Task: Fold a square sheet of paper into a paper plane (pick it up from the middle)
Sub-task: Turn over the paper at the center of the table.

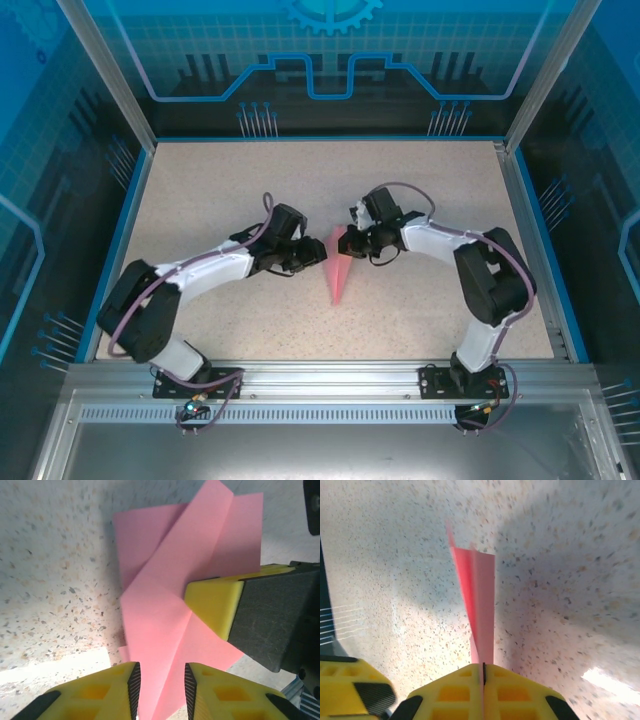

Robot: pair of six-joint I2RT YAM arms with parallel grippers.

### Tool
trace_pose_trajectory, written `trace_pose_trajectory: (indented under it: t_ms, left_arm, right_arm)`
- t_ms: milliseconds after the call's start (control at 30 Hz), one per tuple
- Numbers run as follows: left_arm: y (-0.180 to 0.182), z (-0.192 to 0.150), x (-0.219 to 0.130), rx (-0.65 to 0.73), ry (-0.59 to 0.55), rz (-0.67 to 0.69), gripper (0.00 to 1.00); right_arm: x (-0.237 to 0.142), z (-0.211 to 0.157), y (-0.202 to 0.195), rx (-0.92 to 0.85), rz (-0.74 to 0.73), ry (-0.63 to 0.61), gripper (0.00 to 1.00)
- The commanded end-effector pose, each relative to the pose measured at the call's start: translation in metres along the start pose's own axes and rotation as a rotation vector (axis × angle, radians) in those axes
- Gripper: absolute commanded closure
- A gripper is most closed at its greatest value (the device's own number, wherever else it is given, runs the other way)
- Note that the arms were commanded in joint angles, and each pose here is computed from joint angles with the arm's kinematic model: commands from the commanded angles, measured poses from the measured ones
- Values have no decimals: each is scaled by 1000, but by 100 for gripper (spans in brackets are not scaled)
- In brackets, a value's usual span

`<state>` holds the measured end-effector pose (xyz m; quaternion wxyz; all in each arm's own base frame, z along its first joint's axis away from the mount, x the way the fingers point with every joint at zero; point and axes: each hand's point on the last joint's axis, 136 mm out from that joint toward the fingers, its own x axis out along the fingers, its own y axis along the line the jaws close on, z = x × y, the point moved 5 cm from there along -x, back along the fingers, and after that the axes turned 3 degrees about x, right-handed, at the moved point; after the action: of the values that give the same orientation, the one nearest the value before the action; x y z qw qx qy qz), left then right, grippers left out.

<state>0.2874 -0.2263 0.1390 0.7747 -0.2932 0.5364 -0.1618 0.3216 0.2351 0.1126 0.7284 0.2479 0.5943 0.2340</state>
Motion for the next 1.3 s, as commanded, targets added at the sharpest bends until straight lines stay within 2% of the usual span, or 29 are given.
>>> trace_pose_trajectory:
  t_ms: [0, 233, 300, 367, 733, 1100, 1267]
  left_arm:
    - [19, 2, -24, -8, -83, 116, 66]
    - [46, -1, -48, -69, -196, 212, 63]
    - [52, -3, -51, -87, -213, 218, 62]
    - [58, -4, -54, -108, -231, 229, 58]
    - [63, -8, -61, -124, -256, 198, 54]
    - [60, -17, -72, -131, -263, 123, 52]
    - [55, -16, -75, -114, -256, 118, 50]
  right_arm:
    - [-41, -1, 5, -123, -199, -33, 95]
    - [-96, 3, 1, -297, -796, -124, 93]
    - [-102, 4, 4, -331, -923, -140, 93]
    - [-100, 3, 9, -352, -989, -150, 94]
    - [-82, -4, 21, -303, -1006, -88, 93]
    - [-75, -7, 47, -348, -1090, -27, 93]
    - [-71, -10, 52, -342, -1064, 1, 93]
